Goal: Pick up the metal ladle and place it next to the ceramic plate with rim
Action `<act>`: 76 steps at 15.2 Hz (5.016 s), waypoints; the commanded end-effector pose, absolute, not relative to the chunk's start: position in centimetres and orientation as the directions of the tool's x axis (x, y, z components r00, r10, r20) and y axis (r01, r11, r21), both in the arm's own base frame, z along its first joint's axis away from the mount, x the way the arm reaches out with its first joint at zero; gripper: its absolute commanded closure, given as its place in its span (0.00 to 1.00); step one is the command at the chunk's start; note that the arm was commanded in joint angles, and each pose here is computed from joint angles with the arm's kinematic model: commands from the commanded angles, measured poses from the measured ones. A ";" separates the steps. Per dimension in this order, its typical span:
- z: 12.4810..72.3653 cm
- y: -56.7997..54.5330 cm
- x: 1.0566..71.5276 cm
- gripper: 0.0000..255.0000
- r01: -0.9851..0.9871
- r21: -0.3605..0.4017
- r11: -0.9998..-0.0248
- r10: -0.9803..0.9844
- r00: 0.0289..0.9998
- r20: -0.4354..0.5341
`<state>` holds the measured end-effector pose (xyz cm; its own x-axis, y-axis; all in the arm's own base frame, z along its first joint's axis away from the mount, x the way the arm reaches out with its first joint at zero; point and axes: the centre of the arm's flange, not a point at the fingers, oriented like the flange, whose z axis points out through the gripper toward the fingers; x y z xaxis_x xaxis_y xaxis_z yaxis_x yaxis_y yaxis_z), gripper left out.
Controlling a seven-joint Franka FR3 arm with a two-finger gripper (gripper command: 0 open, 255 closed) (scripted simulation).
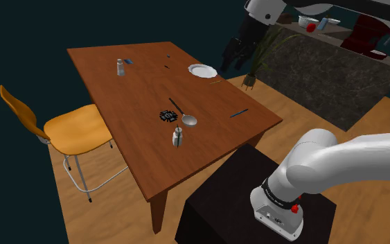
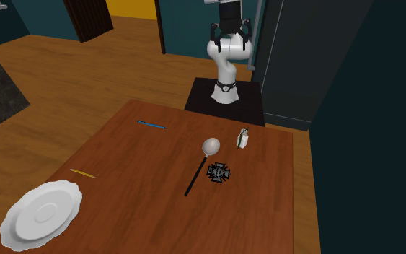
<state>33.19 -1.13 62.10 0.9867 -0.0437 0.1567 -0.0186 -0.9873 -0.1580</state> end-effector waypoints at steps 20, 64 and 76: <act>42.6 -4.0 48.6 0.00 -0.173 -0.141 -0.975 -0.192 0.973 0.130; 23.9 -8.0 60.9 1.00 -0.298 -0.124 -0.947 -0.311 0.944 0.110; 30.3 -8.0 60.9 1.00 -0.298 -0.124 -0.947 -0.311 0.944 0.110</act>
<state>60.97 -7.93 29.60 0.9439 -0.3112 0.1103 -0.2976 -0.9466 -0.1237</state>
